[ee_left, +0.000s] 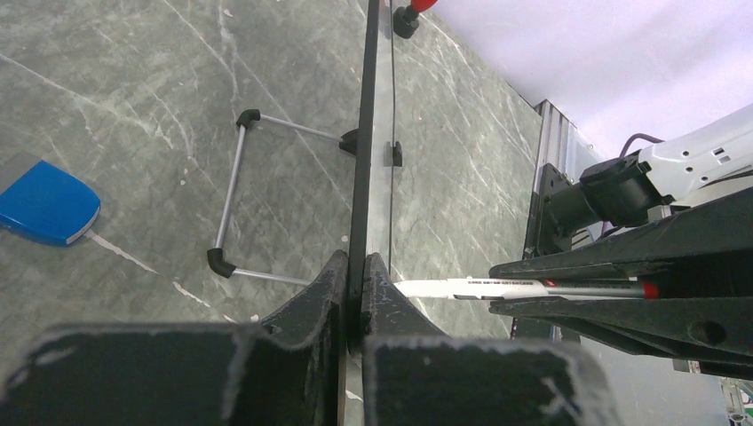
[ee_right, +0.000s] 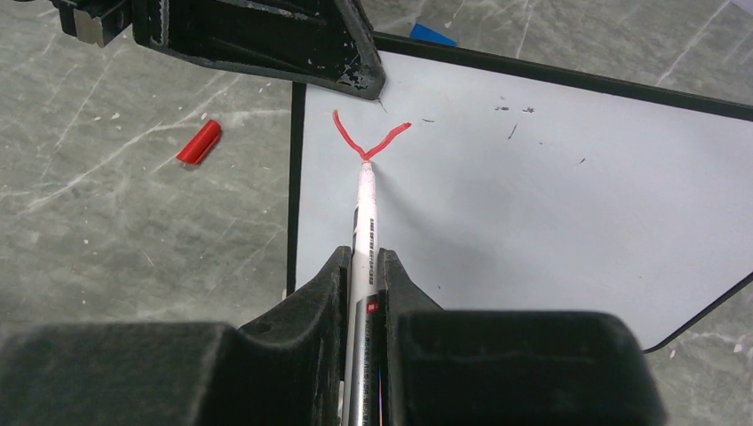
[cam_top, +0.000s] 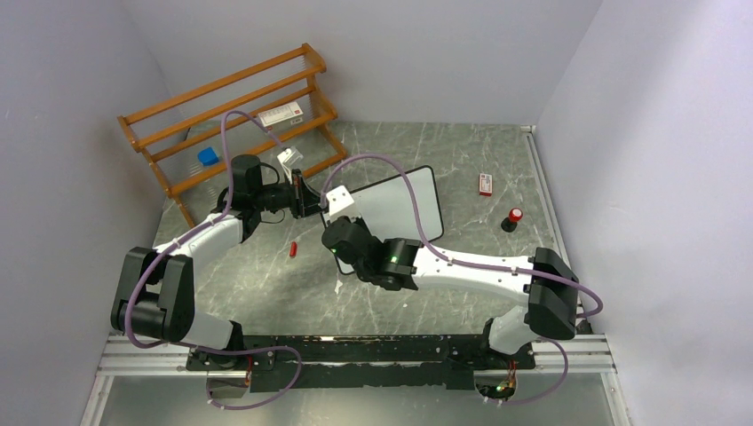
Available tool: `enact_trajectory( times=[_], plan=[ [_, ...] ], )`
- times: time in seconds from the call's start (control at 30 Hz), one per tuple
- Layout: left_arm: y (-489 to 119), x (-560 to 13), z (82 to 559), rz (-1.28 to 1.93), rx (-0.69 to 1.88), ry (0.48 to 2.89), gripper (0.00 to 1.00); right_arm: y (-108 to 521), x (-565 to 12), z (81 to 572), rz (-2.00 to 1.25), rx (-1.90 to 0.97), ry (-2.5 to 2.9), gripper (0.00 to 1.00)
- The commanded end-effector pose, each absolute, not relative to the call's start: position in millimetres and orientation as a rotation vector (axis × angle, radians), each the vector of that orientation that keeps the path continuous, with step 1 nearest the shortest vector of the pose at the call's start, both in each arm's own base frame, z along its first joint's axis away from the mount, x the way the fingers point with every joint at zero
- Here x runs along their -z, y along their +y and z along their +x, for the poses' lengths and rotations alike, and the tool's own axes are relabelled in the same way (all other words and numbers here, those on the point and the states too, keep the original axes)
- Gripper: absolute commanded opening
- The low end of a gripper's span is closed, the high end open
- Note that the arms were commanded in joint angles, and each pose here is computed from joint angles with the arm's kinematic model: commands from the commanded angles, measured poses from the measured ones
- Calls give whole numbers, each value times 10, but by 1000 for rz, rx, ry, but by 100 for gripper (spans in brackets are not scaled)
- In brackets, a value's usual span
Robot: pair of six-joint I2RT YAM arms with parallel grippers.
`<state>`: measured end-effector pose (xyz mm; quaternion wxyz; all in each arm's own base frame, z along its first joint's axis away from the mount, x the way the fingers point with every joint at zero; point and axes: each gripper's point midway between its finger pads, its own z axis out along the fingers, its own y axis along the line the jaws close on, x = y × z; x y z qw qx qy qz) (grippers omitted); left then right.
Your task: Write a sentence on the whiteboard
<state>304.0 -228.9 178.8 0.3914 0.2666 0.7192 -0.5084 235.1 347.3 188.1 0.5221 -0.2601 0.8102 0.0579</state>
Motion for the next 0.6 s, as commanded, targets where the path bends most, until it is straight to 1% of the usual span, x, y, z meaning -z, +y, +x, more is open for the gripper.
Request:
enact_trajectory(
  times=[0.0, 0.57],
  plan=[
    [-2291, -1619, 3028, 680, 1277, 1881, 5, 3512, -1916, 2370, -598, -143, 1934, 0],
    [-2298, -1610, 3025, 682, 1284, 1881, 5, 3548, -1903, 2416, -580, -133, 1918, 0]
  ],
)
